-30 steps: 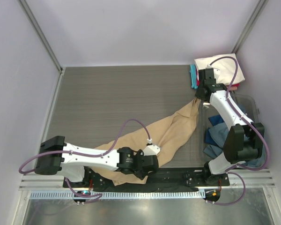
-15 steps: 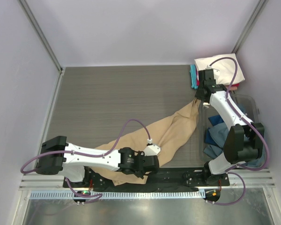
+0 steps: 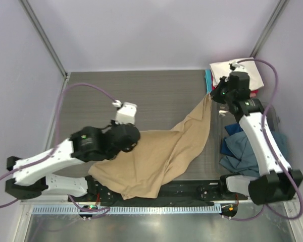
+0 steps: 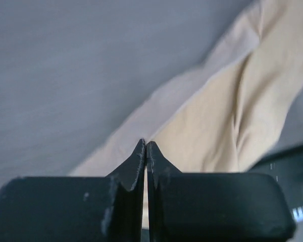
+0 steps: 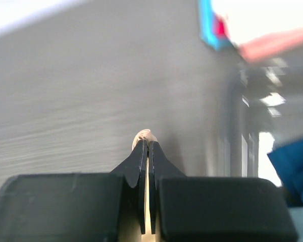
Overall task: Fold and stack the t-shirts
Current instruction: Flatten the tshirt out
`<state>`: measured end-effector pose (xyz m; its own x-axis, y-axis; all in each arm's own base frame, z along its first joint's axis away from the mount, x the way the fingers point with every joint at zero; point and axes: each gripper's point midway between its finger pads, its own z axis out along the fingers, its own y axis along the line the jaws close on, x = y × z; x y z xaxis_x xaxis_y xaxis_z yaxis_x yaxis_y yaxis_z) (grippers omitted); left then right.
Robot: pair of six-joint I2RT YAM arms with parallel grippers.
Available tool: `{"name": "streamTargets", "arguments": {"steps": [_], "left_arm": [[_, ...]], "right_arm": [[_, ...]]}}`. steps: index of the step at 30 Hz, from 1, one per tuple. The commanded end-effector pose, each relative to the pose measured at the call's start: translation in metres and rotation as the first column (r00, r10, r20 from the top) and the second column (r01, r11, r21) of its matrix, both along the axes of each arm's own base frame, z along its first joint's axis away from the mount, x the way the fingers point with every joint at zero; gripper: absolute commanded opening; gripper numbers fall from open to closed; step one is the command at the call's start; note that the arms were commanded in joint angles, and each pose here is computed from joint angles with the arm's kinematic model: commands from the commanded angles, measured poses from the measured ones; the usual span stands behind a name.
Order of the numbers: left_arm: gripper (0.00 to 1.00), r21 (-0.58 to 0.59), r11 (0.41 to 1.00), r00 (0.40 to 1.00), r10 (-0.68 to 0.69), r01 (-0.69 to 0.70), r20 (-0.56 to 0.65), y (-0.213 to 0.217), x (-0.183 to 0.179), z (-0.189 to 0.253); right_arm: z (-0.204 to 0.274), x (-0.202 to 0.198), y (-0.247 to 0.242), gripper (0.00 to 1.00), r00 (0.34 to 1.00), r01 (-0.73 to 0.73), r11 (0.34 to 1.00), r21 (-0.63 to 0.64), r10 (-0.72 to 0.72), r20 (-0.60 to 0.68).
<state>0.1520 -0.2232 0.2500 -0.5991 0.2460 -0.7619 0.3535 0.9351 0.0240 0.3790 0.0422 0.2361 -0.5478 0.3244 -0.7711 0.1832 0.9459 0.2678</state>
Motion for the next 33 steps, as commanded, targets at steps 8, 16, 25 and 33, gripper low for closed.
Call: {"name": "streamTargets", "arguments": {"steps": [8, 16, 25, 33], "left_arm": [[0.00, -0.110, 0.966, 0.812, 0.258, -0.236, 0.523, 0.141, 0.042, 0.201], [0.00, -0.316, 0.909, 0.688, 0.414, -0.273, 0.596, 0.212, 0.029, 0.263], [0.00, -0.322, 0.884, 0.622, 0.467, -0.338, 0.629, 0.256, 0.021, 0.284], [0.00, -0.337, 0.884, 0.614, 0.467, -0.323, 0.637, 0.270, 0.016, 0.294]], "right_arm": [[0.269, -0.112, 0.041, 0.01, 0.648, -0.327, 0.945, 0.000, 0.225, 0.728], [0.338, -0.237, 0.014, 0.01, 0.328, -0.238, 0.969, -0.065, 0.143, 0.934], [0.359, -0.305, -0.011, 0.01, 0.159, -0.122, 0.990, -0.065, 0.084, 0.984], [0.373, -0.334, -0.008, 0.01, 0.090, -0.142, 0.986, -0.087, 0.101, 0.991]]}}
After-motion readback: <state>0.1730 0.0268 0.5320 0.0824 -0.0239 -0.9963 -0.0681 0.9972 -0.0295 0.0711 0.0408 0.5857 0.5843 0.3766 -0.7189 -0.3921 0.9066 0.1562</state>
